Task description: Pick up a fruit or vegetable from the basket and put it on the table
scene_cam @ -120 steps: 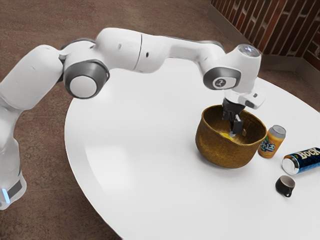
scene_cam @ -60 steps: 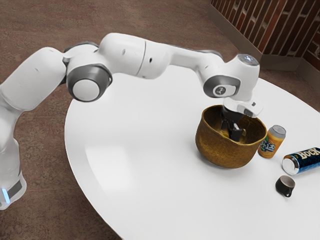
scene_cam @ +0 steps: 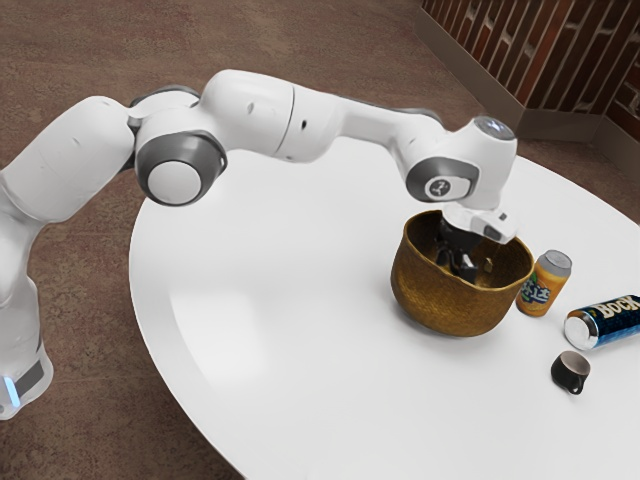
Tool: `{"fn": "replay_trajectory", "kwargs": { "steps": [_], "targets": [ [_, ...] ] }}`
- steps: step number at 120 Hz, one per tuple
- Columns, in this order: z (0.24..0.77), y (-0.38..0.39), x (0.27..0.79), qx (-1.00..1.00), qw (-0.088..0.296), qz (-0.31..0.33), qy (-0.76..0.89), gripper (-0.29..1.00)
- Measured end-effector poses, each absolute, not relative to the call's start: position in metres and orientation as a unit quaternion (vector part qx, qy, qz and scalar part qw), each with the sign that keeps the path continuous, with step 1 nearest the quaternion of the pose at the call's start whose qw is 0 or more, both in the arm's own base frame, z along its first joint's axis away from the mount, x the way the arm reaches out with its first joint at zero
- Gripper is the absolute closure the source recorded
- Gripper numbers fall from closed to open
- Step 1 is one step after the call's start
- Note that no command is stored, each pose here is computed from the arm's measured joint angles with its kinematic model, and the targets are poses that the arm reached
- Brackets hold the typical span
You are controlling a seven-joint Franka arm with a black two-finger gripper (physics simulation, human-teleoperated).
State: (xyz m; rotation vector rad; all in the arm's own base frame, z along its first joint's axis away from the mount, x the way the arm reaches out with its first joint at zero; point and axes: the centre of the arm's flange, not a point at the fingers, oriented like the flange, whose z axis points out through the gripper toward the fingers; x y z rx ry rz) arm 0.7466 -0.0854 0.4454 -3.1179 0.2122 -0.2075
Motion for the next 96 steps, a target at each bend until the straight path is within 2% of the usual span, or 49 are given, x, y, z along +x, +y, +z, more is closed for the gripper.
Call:
{"fn": "replay_trajectory", "kwargs": {
  "steps": [21, 72, 96],
  "targets": [
    [0.444, -0.084, 0.746, -0.996, 0.007, -0.063, 0.067, 0.13],
    [0.434, -0.083, 0.753, -0.995, 0.011, -0.078, 0.066, 0.25],
    [0.473, -0.078, 0.740, -0.996, 0.016, -0.066, 0.063, 0.30]
  ]
}}
